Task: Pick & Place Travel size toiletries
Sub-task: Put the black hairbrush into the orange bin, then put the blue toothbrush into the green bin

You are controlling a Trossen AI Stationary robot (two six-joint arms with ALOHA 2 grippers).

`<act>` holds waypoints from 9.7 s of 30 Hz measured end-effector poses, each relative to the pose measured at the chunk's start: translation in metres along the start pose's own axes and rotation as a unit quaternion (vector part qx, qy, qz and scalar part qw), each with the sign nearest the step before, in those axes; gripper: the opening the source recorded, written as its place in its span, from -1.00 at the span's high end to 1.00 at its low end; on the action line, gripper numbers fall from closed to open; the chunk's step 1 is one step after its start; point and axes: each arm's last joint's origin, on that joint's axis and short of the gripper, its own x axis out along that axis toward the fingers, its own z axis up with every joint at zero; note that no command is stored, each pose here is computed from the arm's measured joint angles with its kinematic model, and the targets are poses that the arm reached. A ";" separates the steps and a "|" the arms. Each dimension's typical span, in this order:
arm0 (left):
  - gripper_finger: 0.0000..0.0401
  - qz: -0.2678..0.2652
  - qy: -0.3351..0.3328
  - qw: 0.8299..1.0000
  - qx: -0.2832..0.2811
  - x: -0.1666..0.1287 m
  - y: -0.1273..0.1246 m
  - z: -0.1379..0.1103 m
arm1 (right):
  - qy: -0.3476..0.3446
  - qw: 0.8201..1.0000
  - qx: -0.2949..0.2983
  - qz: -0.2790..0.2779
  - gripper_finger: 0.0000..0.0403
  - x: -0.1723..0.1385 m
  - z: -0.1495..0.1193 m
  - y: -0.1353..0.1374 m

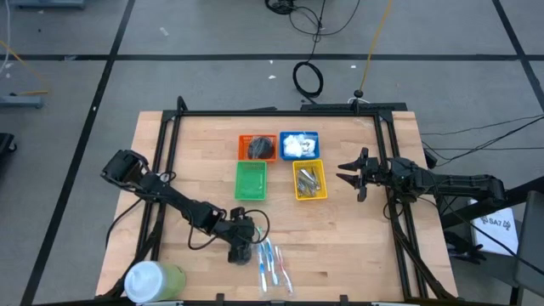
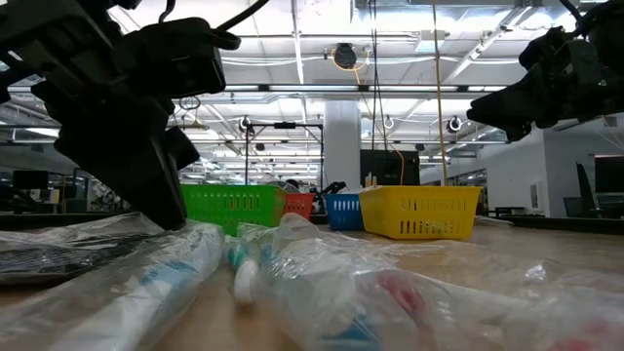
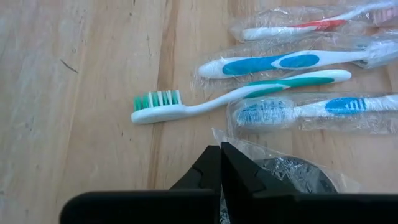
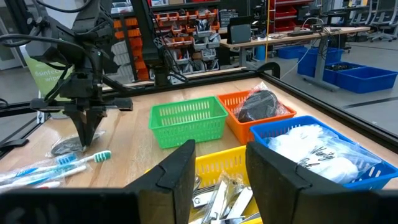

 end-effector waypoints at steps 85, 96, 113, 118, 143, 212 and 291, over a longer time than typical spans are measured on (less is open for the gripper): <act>0.21 0.396 -0.275 0.858 -0.179 -0.054 0.224 0.085 | 0.000 1.000 0.000 0.000 0.36 0.000 0.000 0.000; -0.12 0.252 -0.344 0.904 0.029 -0.112 0.132 0.109 | 0.000 1.000 0.000 0.000 0.36 0.000 0.000 0.000; 0.05 0.029 -0.129 0.990 0.043 -0.044 -0.056 0.068 | 0.003 1.000 0.000 0.000 0.36 0.000 -0.001 0.000; 0.13 -0.025 -0.021 0.999 0.000 -0.011 -0.082 0.070 | 0.006 1.000 0.000 -0.001 0.36 0.001 -0.001 0.000; 0.54 0.083 0.171 0.882 -0.432 0.024 -0.051 0.058 | 0.010 1.000 0.000 -0.001 0.36 0.001 -0.002 0.000; 0.54 -0.027 0.098 0.994 -0.048 -0.034 -0.108 0.053 | 0.016 1.000 0.000 -0.002 0.36 0.002 -0.003 0.000; 0.07 0.087 0.132 0.941 0.300 0.036 -0.096 0.020 | 0.017 1.000 0.000 -0.002 0.36 0.002 -0.003 0.000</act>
